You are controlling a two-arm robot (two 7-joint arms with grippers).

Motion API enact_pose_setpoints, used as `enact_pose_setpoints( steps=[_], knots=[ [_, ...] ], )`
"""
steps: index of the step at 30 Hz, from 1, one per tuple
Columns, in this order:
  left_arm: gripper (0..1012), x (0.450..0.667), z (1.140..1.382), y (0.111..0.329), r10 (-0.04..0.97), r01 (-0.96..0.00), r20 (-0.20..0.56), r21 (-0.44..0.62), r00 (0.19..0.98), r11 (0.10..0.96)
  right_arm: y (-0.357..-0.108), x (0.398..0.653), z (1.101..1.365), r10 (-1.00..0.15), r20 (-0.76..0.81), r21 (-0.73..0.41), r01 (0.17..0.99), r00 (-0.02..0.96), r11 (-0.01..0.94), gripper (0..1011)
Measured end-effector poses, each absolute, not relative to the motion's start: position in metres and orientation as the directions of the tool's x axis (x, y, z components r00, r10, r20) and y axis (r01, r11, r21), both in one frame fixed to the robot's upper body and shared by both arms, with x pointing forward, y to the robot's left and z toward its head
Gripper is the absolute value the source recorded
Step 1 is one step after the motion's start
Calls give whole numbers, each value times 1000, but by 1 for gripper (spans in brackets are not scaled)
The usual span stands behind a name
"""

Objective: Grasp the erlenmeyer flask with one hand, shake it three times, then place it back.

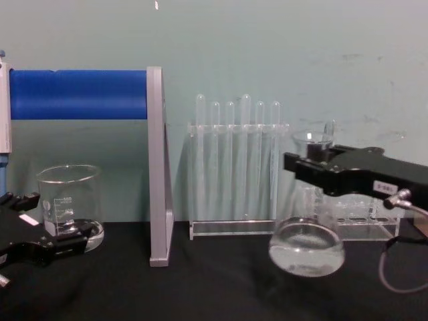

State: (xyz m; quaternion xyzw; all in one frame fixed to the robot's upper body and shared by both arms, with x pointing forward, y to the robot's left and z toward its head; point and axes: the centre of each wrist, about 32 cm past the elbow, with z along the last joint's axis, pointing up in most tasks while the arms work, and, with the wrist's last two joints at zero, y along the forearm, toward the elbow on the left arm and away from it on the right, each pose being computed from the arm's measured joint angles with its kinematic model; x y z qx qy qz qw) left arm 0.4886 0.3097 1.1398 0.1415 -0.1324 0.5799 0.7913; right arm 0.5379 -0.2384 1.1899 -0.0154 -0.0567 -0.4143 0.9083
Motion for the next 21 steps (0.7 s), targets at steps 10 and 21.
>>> enact_pose_setpoints(
  steps=[10,21],
  knots=[
    [1001,489,1140,310,880,-955,374,70,292,287,-256,544,1191,-811,125,23,815,572,579,450],
    [1001,489,1140,310,880,-955,374,70,292,287,-263,545,1190,-835,122,27,839,537,544,450]
  ],
)
